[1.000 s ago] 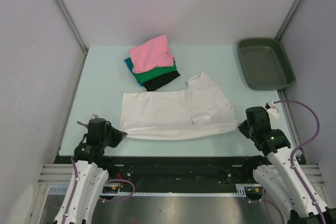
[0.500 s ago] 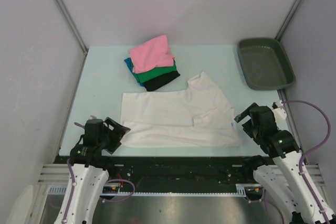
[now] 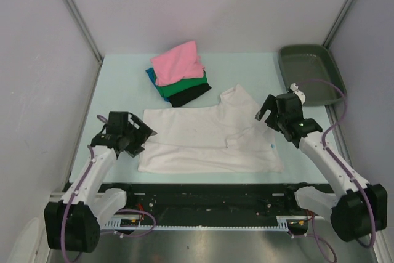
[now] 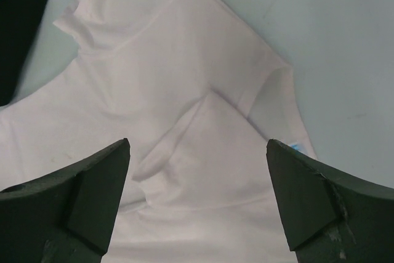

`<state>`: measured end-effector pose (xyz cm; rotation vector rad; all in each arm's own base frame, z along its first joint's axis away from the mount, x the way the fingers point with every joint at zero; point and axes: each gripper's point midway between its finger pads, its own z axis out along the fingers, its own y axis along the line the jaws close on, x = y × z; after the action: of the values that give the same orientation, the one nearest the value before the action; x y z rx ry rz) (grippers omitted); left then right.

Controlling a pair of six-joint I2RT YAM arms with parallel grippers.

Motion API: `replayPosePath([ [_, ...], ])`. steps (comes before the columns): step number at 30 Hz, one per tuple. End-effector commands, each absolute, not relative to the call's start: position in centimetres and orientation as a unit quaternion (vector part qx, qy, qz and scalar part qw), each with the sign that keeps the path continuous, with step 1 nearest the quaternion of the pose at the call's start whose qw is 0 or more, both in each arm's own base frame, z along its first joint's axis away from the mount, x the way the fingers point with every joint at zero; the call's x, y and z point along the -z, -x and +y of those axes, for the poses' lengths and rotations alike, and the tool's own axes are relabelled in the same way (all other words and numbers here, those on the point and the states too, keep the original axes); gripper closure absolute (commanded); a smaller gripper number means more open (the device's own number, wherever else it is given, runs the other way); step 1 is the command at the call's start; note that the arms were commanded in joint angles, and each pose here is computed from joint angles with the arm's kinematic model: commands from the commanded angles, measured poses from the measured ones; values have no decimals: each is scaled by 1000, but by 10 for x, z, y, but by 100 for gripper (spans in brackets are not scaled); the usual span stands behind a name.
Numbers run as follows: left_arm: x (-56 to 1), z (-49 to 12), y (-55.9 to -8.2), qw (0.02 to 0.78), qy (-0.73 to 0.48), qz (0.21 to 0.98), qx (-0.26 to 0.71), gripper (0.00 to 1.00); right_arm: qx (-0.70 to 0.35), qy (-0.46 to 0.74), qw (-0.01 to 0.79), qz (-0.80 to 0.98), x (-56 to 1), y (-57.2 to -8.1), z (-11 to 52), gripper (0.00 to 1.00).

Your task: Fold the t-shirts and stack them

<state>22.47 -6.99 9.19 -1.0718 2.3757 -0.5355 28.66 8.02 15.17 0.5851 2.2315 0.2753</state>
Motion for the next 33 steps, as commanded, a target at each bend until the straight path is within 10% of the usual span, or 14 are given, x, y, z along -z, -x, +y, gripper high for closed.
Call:
replayPosePath([
  [1, -116, -60, -270, 299, 376, 857, 188, 14, -165, -194, 438, 862, -175, -350, 95, 4],
  [11, -104, -58, -304, 274, 382, 864, 179, 25, -188, -204, 403, 872, -150, -408, 89, 9],
  [19, -74, -65, -264, 215, 372, 887, 170, 59, -173, -176, 385, 889, -141, -391, 110, 9],
  [33, -43, -54, -251, 142, 370, 912, 104, 54, -162, -167, 385, 893, -136, -373, 117, 8],
])
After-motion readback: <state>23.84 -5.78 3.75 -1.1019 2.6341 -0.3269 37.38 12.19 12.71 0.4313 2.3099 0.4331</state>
